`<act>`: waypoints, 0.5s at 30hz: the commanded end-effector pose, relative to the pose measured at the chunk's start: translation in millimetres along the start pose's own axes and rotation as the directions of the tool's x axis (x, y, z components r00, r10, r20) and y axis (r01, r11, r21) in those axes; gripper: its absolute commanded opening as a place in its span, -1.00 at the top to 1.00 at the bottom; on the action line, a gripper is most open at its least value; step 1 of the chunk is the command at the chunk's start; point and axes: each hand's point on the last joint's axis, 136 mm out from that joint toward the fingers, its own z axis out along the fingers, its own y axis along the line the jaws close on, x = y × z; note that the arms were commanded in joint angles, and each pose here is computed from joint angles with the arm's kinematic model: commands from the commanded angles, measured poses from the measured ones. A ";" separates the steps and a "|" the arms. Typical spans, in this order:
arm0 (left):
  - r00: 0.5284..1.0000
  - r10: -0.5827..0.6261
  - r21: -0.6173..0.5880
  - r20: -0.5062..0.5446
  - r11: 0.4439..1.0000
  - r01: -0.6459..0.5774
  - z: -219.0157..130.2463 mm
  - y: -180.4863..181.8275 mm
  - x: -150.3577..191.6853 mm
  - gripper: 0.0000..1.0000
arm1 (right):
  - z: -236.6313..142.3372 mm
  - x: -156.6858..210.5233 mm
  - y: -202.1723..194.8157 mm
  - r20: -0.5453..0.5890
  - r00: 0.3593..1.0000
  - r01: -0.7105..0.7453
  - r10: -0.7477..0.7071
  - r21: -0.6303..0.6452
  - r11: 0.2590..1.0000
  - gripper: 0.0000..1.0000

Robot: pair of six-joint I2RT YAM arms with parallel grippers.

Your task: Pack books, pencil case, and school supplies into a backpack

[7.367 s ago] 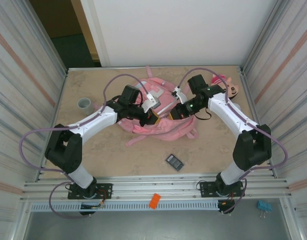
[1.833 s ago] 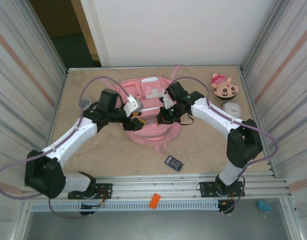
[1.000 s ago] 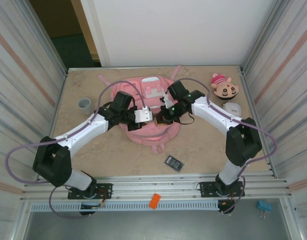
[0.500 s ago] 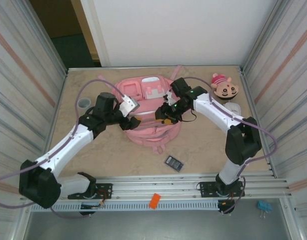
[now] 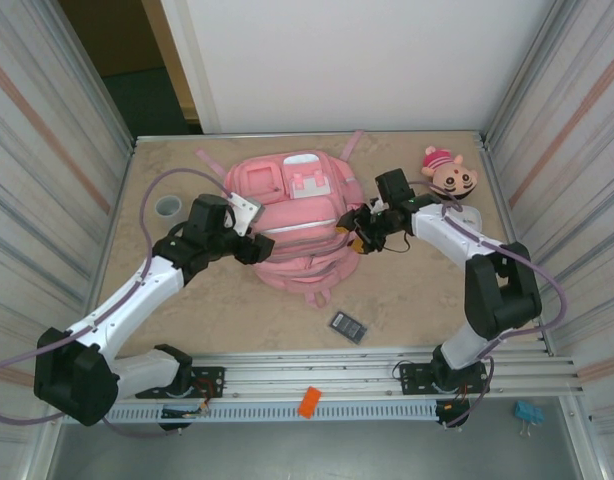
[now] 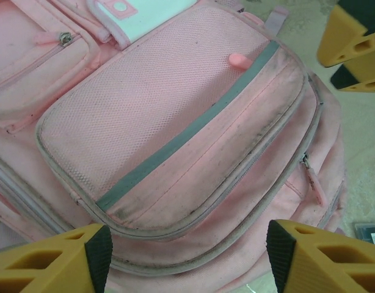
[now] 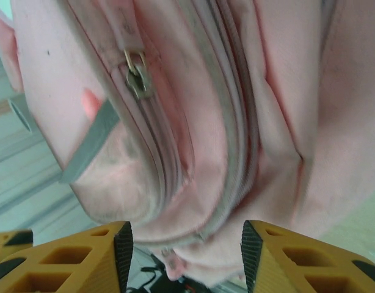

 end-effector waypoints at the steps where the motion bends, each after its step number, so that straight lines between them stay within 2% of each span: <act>1: 0.999 -0.034 -0.005 0.020 0.999 0.034 -0.6 2.2 -2.9 -0.38 | 11.4 -14.6 12.8 0.044 0.998 -0.044 0.045 -0.034 0.998 0.00; 8: 0.986 0.162 -0.013 0.037 0.987 -0.162 4.4 -0.4 -12.1 -0.41 | 25.9 -22.5 8.5 0.049 0.997 -0.052 0.052 -0.017 0.999 0.02; 15: 0.944 0.327 -0.016 -0.029 0.945 -0.328 23.6 5.3 -14.4 -0.45 | 29.6 -21.9 6.4 0.097 0.991 -0.099 0.097 0.013 0.995 -0.15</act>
